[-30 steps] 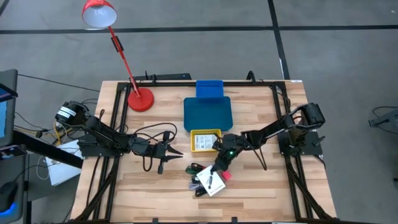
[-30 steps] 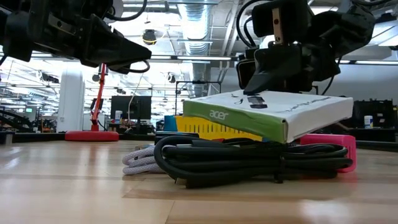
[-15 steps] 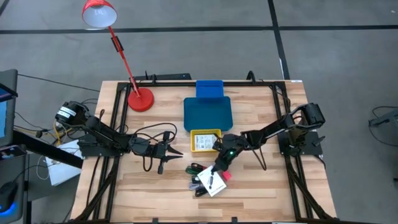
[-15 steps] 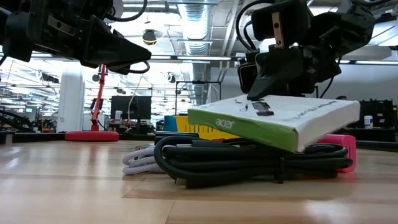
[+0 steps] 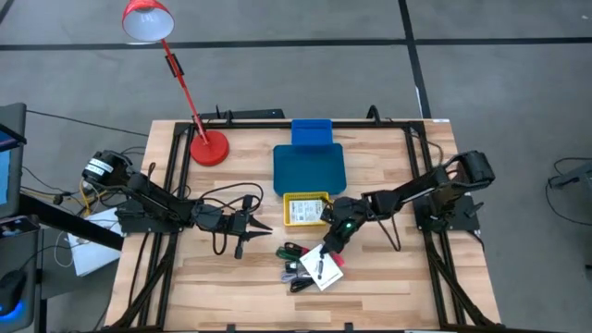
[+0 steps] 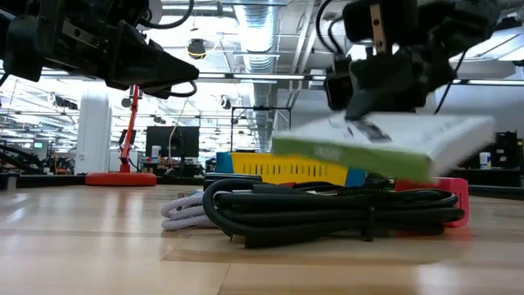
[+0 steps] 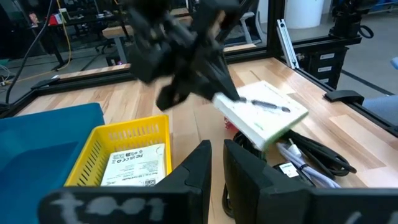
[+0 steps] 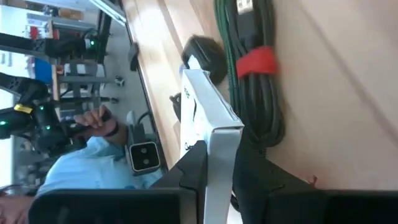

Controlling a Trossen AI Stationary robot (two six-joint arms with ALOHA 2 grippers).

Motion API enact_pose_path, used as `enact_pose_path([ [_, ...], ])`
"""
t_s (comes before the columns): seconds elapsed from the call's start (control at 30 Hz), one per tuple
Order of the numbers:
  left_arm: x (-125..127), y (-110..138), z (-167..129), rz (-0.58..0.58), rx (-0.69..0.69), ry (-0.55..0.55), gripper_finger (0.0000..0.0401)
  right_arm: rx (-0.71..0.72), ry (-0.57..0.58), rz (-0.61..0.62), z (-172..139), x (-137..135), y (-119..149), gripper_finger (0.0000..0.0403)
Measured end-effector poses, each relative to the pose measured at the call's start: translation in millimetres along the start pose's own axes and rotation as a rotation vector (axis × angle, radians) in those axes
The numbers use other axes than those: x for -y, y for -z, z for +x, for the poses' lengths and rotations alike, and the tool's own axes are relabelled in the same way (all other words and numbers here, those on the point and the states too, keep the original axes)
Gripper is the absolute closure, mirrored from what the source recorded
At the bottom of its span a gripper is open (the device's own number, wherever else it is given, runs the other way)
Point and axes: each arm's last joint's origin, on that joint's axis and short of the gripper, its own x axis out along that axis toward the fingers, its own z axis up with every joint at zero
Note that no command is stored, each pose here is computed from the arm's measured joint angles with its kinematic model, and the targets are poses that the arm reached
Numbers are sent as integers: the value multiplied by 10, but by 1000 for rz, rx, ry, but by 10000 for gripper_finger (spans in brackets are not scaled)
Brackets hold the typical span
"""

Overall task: Pick and place items into bin
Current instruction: Put the white card reader box into the yellow basket

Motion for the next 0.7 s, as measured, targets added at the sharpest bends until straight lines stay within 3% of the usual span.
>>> enact_pose_path([
  [0.4,0,2,0,6,-2,0,369,236,153,-115,-690,-207,-65,355],
  [0.7,0,2,0,18,-2,0,369,377,225,-265,-929,-173,-223,355],
])
